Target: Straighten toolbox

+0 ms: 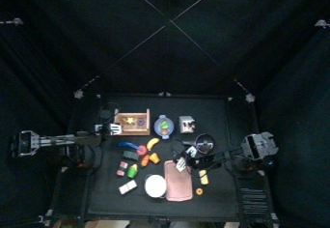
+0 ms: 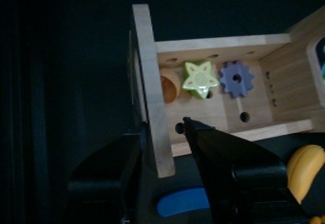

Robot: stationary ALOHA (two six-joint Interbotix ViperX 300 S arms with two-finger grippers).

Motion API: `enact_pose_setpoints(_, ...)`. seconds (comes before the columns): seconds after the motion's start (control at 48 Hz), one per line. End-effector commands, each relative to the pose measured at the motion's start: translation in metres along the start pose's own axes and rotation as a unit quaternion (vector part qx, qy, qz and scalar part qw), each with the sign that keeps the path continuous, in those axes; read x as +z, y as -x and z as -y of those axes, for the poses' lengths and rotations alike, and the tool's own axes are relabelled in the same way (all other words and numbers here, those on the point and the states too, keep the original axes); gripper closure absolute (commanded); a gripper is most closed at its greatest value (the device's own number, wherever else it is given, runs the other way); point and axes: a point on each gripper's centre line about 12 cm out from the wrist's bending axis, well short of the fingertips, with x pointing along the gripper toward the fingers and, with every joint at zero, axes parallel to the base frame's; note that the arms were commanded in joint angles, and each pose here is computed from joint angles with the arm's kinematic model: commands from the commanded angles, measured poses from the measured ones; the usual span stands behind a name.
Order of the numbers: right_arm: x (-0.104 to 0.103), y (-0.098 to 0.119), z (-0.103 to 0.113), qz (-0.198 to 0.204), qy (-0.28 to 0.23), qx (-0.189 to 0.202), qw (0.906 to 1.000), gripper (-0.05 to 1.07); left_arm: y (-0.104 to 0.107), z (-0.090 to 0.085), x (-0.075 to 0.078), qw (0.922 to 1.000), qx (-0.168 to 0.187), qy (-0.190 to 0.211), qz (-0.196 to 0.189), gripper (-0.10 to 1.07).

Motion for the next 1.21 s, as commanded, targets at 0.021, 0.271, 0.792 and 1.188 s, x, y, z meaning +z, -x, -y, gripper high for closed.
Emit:
enact_pose_setpoints(0.021, 0.008, 0.007, -0.003, 0.011, -0.006, 0.01, 0.9999, 0.03, 0.011, 0.002, 0.01, 0.9997, -0.013, 0.005, 0.019, 0.22)
enact_pose_setpoints(0.271, 0.01, 0.007, -0.005, 0.012, -0.007, 0.012, 0.9998, 0.03, 0.022, 0.0, 0.014, 0.999, -0.024, -0.005, 0.036, 0.22)
enact_pose_setpoints(0.792, 0.01, 0.007, -0.005, 0.012, -0.007, 0.012, 0.9998, 0.03, 0.03, 0.01, 0.018, 0.9959, -0.049, -0.039, 0.065, 0.22)
enact_pose_setpoints(1.188, 0.007, 0.011, -0.008, 0.008, -0.012, 0.018, 0.9997, 0.03, 0.04, 0.021, 0.024, 0.9878, -0.079, -0.081, 0.107, 0.22)
